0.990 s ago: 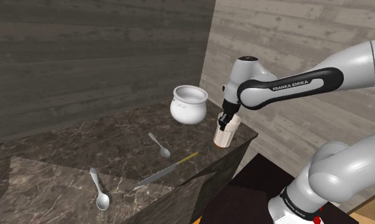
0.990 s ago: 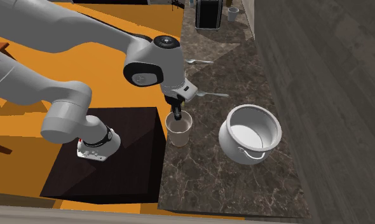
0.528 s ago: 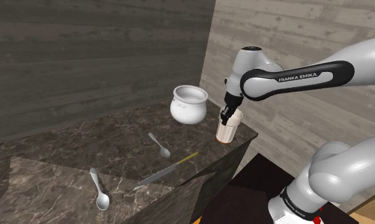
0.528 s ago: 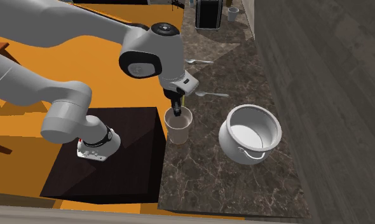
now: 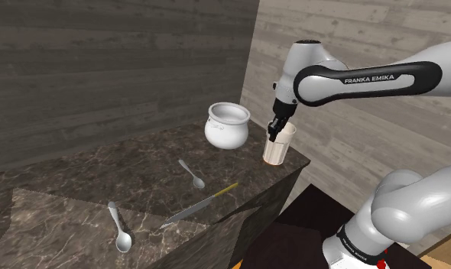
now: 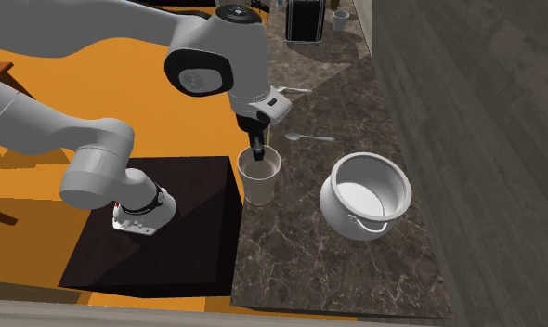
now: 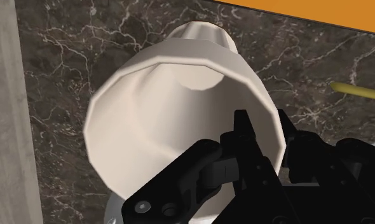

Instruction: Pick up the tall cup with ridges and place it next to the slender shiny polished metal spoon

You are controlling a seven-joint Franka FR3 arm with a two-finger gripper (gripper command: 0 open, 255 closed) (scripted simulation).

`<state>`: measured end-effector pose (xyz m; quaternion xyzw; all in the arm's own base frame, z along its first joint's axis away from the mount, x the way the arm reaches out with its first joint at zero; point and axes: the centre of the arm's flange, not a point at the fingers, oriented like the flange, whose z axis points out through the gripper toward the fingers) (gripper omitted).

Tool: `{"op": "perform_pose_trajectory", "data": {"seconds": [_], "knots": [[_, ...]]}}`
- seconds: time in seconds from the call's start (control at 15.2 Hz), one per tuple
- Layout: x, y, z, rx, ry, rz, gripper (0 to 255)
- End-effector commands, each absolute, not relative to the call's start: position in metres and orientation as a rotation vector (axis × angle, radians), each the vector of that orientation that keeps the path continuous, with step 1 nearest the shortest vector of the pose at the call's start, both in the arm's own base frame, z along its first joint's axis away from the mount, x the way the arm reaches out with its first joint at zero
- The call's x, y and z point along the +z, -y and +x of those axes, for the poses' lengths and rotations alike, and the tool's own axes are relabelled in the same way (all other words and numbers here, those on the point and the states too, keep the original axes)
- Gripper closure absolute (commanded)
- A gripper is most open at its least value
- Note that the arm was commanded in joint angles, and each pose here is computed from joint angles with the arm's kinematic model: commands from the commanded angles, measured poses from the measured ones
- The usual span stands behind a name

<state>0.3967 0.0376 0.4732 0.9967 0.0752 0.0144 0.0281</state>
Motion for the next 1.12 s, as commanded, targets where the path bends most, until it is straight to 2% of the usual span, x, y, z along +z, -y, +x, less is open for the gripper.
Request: {"op": "perform_pose_trajectory", "data": {"seconds": [0.0,1.06], "knots": [[0.484,-0.036,0.396,0.045,-0.232,3.076,255],[0.569,-0.036,0.396,0.045,-0.232,3.076,255]]}}
